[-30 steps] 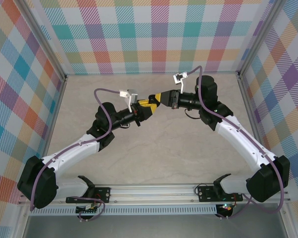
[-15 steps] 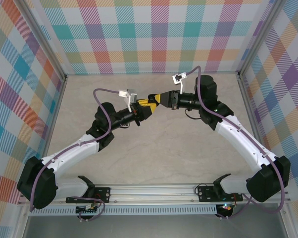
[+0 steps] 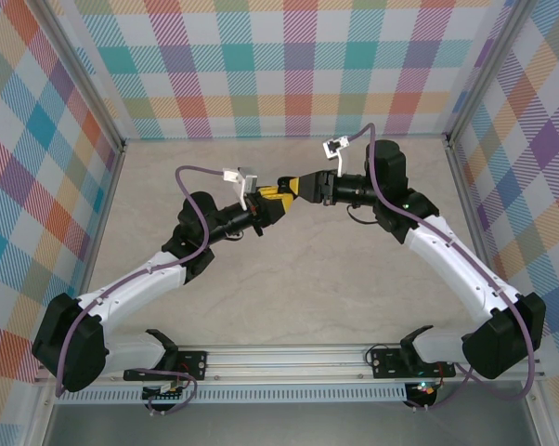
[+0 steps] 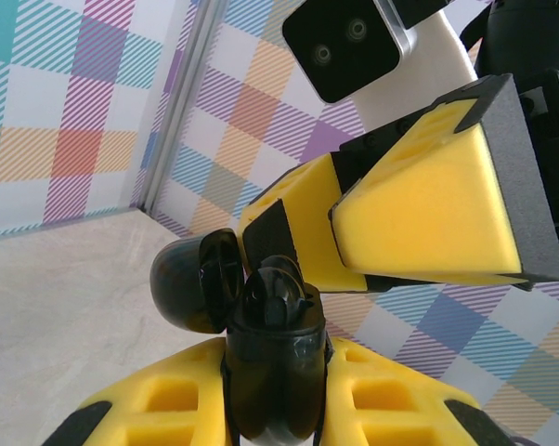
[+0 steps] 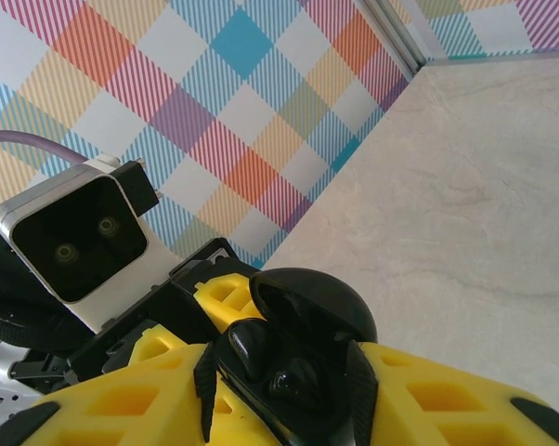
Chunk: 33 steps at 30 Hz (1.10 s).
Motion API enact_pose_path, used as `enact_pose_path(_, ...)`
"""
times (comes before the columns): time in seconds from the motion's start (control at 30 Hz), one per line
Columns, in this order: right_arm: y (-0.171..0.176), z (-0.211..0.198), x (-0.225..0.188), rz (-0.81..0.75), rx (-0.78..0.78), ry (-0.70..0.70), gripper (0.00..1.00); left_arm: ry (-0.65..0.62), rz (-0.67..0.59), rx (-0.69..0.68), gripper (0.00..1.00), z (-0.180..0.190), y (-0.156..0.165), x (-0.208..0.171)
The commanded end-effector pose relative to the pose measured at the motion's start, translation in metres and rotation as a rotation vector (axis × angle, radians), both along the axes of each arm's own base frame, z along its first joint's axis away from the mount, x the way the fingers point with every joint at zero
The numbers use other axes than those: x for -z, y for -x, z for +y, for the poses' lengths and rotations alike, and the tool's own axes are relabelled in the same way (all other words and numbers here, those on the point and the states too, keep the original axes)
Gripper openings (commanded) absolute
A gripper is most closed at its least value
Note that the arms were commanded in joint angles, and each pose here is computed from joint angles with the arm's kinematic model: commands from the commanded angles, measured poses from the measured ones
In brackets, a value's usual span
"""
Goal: Insert the wireless bluetooth earbuds into the charging case
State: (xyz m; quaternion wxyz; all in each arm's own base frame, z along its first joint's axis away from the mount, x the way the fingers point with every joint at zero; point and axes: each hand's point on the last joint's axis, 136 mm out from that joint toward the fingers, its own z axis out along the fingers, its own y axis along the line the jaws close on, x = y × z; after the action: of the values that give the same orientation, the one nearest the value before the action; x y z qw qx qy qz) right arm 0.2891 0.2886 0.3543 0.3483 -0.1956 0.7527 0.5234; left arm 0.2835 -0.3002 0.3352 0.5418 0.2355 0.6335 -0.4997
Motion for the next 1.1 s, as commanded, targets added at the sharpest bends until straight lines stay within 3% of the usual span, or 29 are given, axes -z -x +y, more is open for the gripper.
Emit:
enact_pose_path(0.0, 0.001, -0.003, -0.008, -0.037, 0.018, 0.021, 0.44, 0.027, -0.079, 0.008, 0.01, 0.004, 0.012, -0.023)
enact_pose_path(0.6, -0.005, -0.012, 0.003, -0.026, 0.091, 0.074, 0.42, 0.012, -0.090, 0.019, 0.01, 0.004, 0.016, -0.024)
enact_pose_path(0.83, 0.005, -0.011, -0.012, -0.057, 0.049, 0.036, 0.48, -0.004, -0.077, 0.015, 0.01, 0.004, 0.014, -0.019)
enact_pose_path(1.07, 0.002, -0.026, -0.015, -0.082, 0.147, 0.059, 0.52, -0.022, -0.075, 0.017, 0.02, 0.003, 0.015, -0.017)
